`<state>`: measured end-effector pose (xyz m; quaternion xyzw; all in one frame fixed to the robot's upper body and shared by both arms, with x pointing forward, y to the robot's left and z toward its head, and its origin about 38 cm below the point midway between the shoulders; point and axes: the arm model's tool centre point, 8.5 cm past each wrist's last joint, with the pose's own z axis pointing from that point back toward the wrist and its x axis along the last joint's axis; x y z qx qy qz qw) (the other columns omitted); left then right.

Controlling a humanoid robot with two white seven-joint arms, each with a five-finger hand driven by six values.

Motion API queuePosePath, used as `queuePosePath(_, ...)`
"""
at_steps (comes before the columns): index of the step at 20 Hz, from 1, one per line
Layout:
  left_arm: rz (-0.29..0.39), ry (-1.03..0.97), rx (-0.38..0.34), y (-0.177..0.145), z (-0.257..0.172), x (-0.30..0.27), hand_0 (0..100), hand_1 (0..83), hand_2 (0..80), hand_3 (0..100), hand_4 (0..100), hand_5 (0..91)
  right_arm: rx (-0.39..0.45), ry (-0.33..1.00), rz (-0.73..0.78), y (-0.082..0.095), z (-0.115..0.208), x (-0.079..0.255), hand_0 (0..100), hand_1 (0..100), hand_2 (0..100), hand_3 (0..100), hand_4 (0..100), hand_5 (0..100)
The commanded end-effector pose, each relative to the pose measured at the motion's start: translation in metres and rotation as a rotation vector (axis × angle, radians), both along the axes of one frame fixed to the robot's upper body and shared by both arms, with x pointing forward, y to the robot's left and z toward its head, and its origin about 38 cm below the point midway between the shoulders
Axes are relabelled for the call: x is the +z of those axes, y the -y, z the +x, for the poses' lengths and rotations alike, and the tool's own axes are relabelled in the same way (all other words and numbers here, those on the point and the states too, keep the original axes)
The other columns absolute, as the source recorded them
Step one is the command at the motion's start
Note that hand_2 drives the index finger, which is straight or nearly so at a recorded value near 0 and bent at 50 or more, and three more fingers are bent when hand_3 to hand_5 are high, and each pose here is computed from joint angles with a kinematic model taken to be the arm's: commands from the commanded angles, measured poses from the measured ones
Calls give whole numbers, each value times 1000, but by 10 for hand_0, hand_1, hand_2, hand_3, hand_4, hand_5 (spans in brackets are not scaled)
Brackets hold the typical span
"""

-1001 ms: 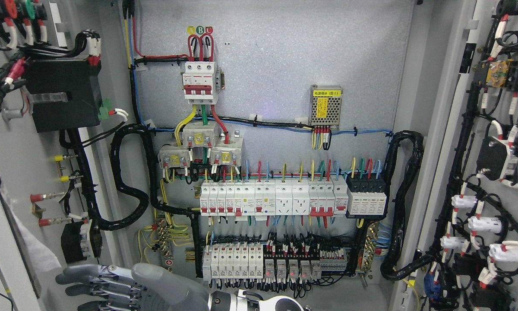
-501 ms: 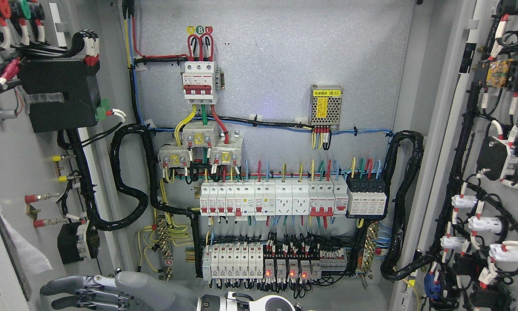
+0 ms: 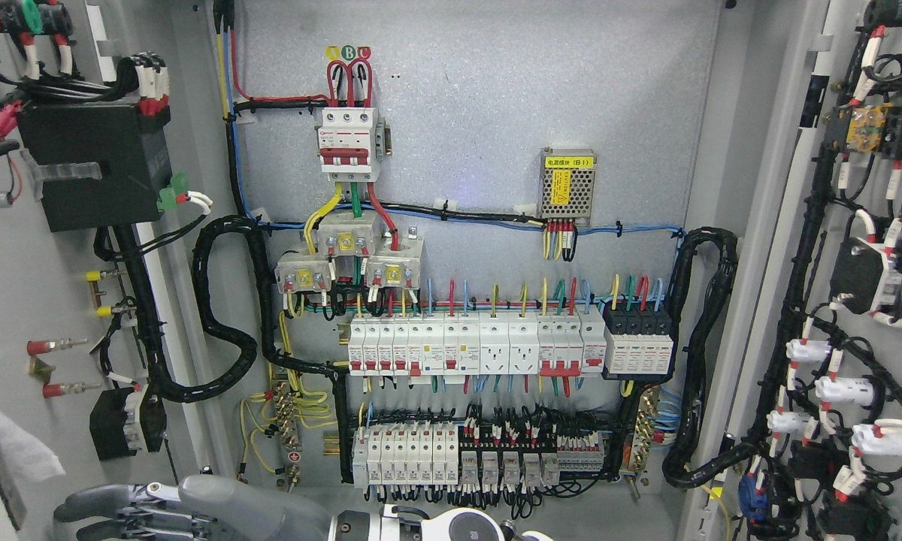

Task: Open door with both hands
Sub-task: 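Lower the right hand out of the cabinet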

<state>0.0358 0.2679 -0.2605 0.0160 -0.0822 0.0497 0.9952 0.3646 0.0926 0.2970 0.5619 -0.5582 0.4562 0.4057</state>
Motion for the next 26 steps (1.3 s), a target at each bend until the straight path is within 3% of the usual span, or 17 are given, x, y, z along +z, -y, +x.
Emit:
queuePosePath(1, -4, 22, -1, 1, 7, 0, 296, 0, 27, 27, 37, 0, 11, 8, -49, -8, -3, -9, 219, 0, 0, 0, 0, 0)
queuePosePath(26, -4, 20, -1, 1, 7, 0, 296, 0, 28, 28, 38, 0, 53, 80, -81, -17, -11, 4, 218, 0, 0, 0, 0, 0)
